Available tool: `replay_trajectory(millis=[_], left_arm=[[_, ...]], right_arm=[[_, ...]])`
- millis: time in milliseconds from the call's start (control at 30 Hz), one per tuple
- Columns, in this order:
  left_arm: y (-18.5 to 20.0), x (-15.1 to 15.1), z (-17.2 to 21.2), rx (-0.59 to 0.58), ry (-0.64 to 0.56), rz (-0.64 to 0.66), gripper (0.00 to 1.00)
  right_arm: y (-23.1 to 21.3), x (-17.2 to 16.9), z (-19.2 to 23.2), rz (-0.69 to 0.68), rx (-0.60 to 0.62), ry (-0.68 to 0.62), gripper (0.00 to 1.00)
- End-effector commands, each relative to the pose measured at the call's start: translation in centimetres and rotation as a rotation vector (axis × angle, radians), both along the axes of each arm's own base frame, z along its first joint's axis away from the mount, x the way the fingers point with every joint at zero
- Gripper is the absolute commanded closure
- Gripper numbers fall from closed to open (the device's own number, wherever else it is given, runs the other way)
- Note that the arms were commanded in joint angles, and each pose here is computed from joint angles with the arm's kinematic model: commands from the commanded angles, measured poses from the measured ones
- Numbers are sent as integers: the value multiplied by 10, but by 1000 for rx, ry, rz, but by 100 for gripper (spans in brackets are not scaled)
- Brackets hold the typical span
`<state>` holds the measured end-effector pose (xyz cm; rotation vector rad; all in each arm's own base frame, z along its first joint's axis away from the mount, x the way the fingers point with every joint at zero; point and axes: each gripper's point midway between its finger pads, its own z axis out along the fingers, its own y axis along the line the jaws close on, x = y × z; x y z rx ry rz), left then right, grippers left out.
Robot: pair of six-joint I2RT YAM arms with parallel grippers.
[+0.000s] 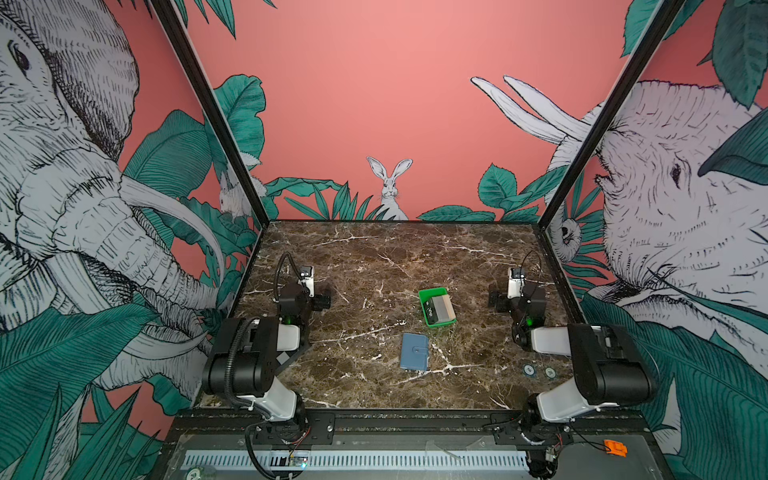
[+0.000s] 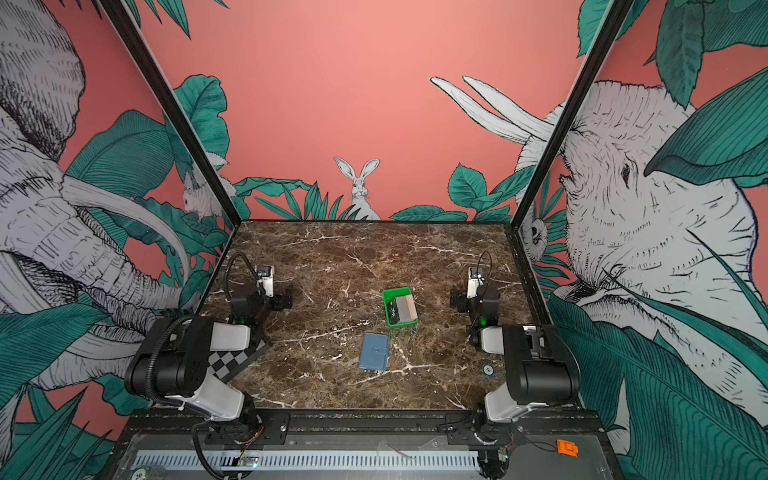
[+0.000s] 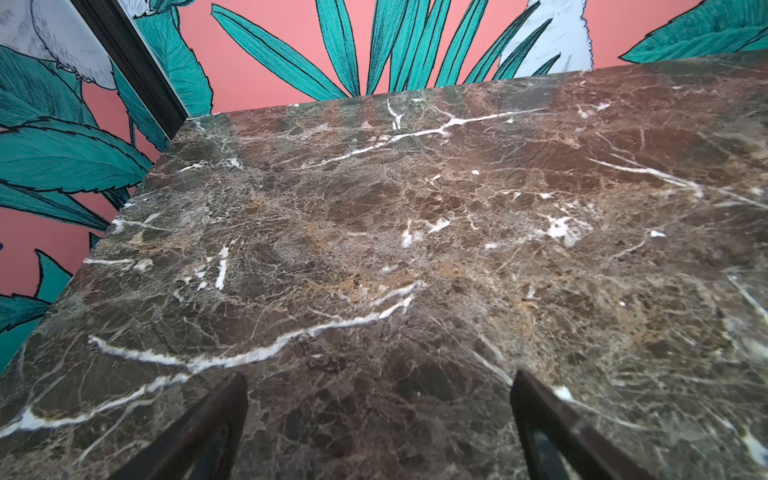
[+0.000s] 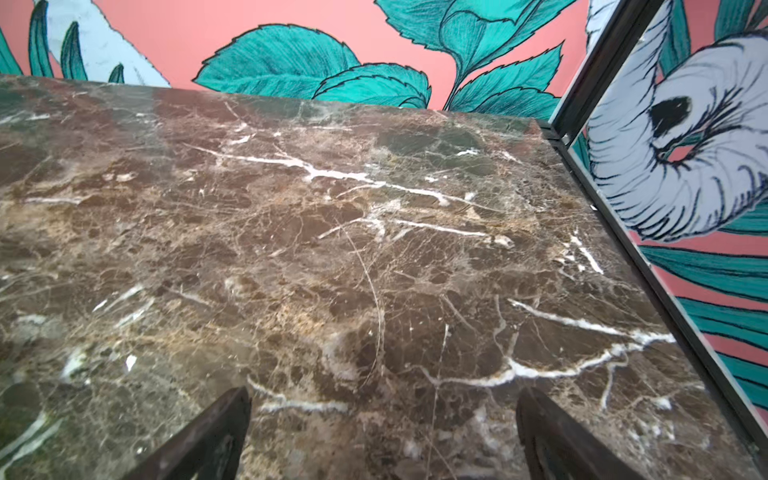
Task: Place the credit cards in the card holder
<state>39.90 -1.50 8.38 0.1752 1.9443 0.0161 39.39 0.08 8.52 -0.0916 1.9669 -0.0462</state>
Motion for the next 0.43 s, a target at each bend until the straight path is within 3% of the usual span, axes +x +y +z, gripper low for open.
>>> replay_trajectory(millis=[0, 400], left_arm=[[0, 4, 12, 17, -33, -3, 1], [0, 4, 12, 17, -32, -3, 1]], right_arm=[[-1, 4, 6, -1, -6, -15, 2], [-1, 3, 6, -4, -6, -16, 2]])
